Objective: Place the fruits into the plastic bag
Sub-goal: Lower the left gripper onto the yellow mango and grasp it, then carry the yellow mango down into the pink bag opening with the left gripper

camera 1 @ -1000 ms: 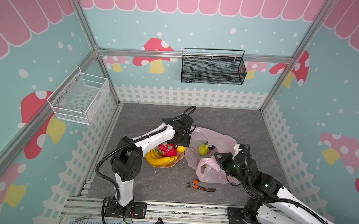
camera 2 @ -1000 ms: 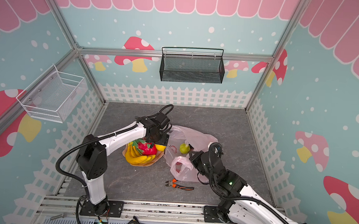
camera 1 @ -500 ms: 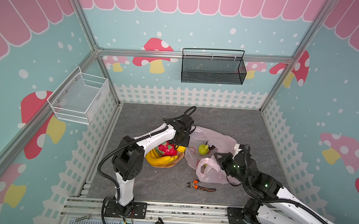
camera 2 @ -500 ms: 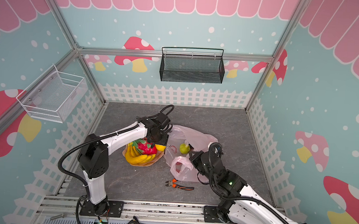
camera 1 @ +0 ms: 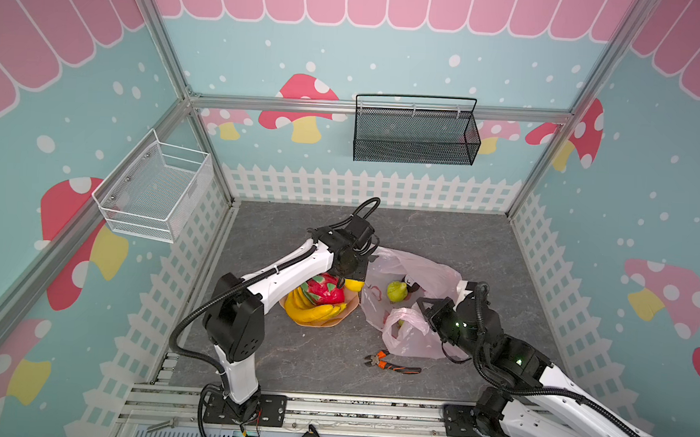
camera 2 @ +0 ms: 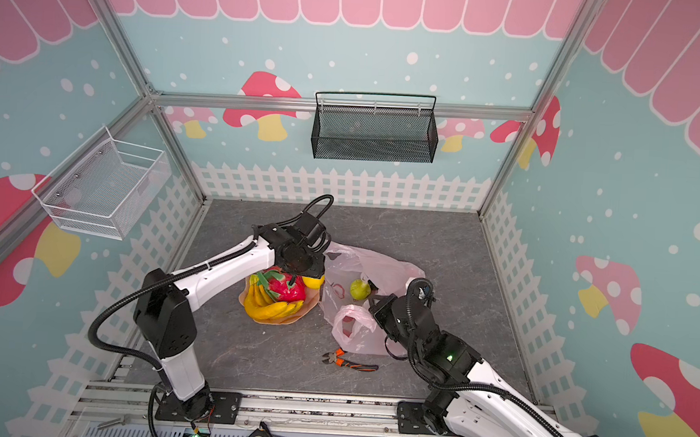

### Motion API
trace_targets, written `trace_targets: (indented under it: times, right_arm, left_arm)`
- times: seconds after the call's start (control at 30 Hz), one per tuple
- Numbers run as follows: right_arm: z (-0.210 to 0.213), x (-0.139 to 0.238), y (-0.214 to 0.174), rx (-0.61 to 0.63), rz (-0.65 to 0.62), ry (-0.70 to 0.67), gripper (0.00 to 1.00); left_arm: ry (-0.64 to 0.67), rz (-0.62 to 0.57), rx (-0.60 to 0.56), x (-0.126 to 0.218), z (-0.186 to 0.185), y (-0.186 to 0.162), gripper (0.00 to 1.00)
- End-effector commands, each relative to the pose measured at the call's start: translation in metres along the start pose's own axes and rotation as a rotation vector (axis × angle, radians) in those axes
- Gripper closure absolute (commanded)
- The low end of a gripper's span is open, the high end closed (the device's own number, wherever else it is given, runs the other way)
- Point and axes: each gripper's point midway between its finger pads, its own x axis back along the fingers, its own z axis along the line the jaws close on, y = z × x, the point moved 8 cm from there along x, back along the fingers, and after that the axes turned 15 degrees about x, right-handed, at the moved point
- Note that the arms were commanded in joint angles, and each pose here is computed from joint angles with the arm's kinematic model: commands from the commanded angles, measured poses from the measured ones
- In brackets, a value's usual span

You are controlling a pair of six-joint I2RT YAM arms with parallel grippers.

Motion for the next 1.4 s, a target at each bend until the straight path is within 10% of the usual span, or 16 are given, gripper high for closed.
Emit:
trace_targets:
  times: [0.0,0.53,1.37]
  right_arm:
    - [0.007,0.005,0.007,-0.014,-0.026,0.012,1.0]
    - [0.008,0.006,0.008,-0.012,-0.029,0.015,1.0]
    - [0.008,0.003,0.006,-0.01,-0.015,0.006,1.0]
  left_arm:
    - [-0.084,-0.052,0.023,0.039,-0.005,0.007,0.47]
    - [-0.444,0.124,0.226,0.054,-0.025,-0.015,0.5]
    - [-0.539,0.25,0.326,-0.01,-0.066,-0.05,0.53]
